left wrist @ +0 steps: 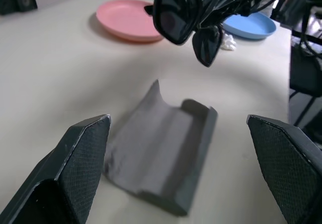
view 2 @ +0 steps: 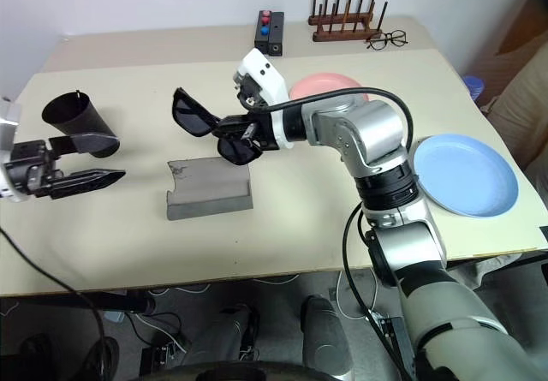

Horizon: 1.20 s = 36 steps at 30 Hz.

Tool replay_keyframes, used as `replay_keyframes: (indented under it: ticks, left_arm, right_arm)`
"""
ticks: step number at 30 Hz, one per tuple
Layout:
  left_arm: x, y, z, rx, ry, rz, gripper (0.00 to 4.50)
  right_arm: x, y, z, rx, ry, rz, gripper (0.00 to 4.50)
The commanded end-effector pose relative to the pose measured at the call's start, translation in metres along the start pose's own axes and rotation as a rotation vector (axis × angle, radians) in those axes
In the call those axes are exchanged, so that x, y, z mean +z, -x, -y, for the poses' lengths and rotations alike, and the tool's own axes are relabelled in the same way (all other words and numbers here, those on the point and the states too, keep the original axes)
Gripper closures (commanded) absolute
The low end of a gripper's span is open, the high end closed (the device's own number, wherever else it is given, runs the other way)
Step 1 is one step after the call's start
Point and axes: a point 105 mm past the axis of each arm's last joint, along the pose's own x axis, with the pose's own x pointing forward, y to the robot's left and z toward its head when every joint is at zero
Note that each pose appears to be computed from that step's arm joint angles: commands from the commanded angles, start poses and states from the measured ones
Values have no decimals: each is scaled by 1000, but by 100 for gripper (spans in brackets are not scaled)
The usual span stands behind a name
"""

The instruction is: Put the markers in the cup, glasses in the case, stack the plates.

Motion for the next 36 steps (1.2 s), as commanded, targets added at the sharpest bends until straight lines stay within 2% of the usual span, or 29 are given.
replay_keyframes:
  ticks: [1, 5, 12, 18, 23, 27, 36]
  left_arm:
    - [11, 12, 11, -19, -39, -25, 0]
    - [4, 19, 14, -9, -44, -85, 0]
    - [6, 22, 6, 63, -93, -67, 0]
    - [8, 26, -3, 133, -166, -42, 0]
    - [7, 25, -2, 130, -160, -31, 0]
    - [6, 24, -2, 134, -164, -27, 0]
    - [7, 19, -2, 132, -166, -6, 0]
  right_arm:
    - [9, -19, -6, 33, 82, 32, 441]
    - [-3, -43, -7, 45, 66, 25, 441]
    - [-23, -64, -15, 77, 62, -1, 441]
    - [-39, -60, -17, 111, 122, -67, 441]
    - [-50, -60, -14, 114, 193, -104, 441]
    - [-63, -56, -6, 111, 189, -152, 441]
    - [-75, -52, -11, 225, 159, -273, 441]
